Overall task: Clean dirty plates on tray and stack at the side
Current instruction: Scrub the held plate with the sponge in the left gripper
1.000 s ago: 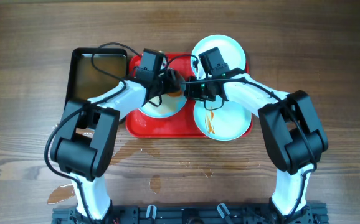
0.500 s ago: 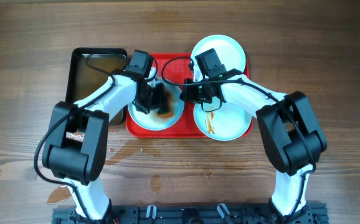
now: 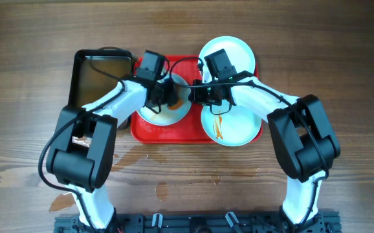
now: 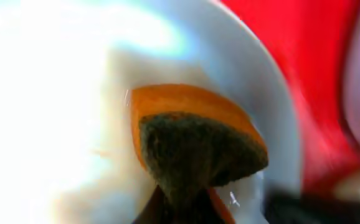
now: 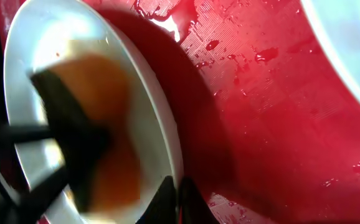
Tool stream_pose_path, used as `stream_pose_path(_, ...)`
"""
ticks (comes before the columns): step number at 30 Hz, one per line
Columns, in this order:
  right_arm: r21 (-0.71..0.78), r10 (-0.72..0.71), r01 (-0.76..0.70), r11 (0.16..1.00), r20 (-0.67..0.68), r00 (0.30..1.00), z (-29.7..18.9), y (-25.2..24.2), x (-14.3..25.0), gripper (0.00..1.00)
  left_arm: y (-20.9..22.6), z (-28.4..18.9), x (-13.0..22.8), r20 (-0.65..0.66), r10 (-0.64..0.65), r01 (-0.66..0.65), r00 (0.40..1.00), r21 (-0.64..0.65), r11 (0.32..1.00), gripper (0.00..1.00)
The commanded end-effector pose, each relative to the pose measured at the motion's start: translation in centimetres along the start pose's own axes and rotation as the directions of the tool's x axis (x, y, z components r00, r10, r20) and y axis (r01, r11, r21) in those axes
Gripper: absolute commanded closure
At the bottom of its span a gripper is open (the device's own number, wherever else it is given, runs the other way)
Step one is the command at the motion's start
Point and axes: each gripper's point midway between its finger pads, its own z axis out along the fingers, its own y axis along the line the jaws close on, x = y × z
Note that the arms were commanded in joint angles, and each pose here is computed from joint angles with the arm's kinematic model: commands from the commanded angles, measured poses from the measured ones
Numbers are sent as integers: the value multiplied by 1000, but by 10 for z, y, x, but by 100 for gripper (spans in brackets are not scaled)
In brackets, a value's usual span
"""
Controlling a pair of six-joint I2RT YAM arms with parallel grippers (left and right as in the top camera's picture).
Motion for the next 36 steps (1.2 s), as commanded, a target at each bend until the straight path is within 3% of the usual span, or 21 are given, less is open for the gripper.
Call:
stream_pose_path(1, -28, -1, 0, 1000, -42, 999, 6, 7, 9, 96, 102, 13, 8, 49, -165, 171, 985, -362, 916, 96)
stream_pose_path(4, -28, -1, 0, 1000, -42, 999, 6, 7, 9, 96, 115, -6, 14, -19, -215, 186, 976, -435, 881, 96)
stream_pose_path(7, -28, -1, -1, 1000, -42, 999, 6, 7, 10, 96, 120, -22, 40, -136, -252, 153, 958, -501, 852, 96)
stream_pose_path(9, -28, 0, -1, 1000, -42, 999, 6, 7, 10, 95, 112, -28, 67, -262, -260, 107, 929, -482, 869, 96)
stream_pose_path(13, -28, 1, -2, 1000, -42, 999, 6, 7, 10, 96, 65, -24, 95, -482, -90, -9, 872, -200, 980, 96)
stream_pose_path(14, -28, 1, -2, 1000, -42, 999, 6, 7, 9, 96, 41, -21, 96, -507, -5, -23, 862, -47, 999, 96)
stream_pose_path(17, -28, 0, -2, 1000, -42, 999, 6, 7, 9, 96, 13, -9, 73, -421, 76, -33, 904, 109, 993, 96)
stream_pose_path(22, -29, -3, 2, 1000, -38, 999, 6, 8, 9, 95, -14, 6, 17, -176, 165, -126, 970, 217, 968, 96)
stream_pose_path(23, -29, -3, 2, 1000, -38, 999, 6, 8, 9, 95, -12, 7, 7, -139, 148, -119, 979, 194, 974, 96)
stream_pose_path(25, -26, -3, 2, 1000, -37, 999, 6, 7, 8, 96, 14, 10, -17, -61, -6, 9, 998, 51, 999, 96)
stream_pose_path(29, -29, -8, 7, 1000, -34, 999, 6, 8, 8, 94, 26, -24, -29, -45, -80, 81, 996, 13, 997, 96)
stream_pose_path(31, -39, -55, 54, 998, -26, 998, 6, 10, 6, 76, 27, -32, -30, -41, -86, 86, 995, 12, 996, 96)
stream_pose_path(33, -68, -103, 101, 993, -25, 994, 6, 15, 6, 68, 30, -30, -24, -64, -93, 93, 994, -3, 996, 96)
stream_pose_path(36, -63, -122, 120, 991, -19, 992, 6, 14, 5, 68, 34, -24, -19, -87, -100, 99, 991, -18, 995, 96)
